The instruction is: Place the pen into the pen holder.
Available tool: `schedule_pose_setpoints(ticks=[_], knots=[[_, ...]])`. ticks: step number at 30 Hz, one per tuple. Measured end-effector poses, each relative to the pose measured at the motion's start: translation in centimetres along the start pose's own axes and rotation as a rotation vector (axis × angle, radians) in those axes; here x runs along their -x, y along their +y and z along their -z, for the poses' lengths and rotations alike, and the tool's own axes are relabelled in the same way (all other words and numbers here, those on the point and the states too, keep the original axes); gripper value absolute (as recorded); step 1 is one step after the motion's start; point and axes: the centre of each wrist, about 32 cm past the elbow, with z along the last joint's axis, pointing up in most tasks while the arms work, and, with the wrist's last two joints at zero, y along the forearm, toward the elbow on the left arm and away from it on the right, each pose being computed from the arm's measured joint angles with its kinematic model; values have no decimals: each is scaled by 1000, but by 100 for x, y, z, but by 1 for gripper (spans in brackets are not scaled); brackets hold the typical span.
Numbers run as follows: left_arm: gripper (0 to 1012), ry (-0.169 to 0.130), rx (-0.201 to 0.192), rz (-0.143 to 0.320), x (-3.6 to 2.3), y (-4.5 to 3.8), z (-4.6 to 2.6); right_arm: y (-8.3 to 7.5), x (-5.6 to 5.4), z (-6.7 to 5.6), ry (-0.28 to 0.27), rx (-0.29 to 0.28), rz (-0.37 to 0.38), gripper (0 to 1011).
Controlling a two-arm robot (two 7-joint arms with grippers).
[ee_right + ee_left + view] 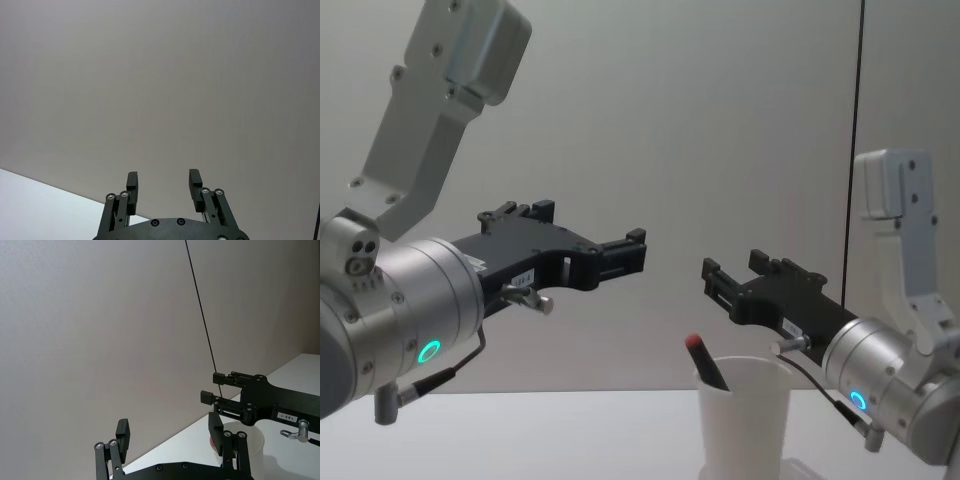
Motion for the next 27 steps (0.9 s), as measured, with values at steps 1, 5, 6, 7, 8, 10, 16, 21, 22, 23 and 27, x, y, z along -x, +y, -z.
schedule_pose_setpoints(ticks=[1,5,6,7,8,10,16,21,22,23,27], knots=[[1004,0,0,0,0,0,0,0,0,1,0,0,0,606],[1004,0,0,0,0,0,0,-3,-1,3,-1,-1,0,726],[1004,0,0,0,0,0,0,-6,-1,4,-1,-1,0,781],[1004,0,0,0,0,0,0,-6,-1,4,-1,-1,0,801],[1004,0,0,0,0,0,0,-11,-1,5,-1,-1,0,837],[1004,0,0,0,0,0,0,-13,-3,1,-2,-2,0,888],[1004,0,0,0,0,0,0,-29,-13,-35,-3,4,3,1001],[1004,0,0,0,0,0,0,-59,-46,-98,-4,19,10,1001],[1004,0,0,0,0,0,0,-64,-52,-108,-4,24,12,1001],[1004,0,0,0,0,0,0,-75,-69,-135,-5,28,15,1001],[1004,0,0,0,0,0,0,-96,-100,-180,-6,41,21,1001]])
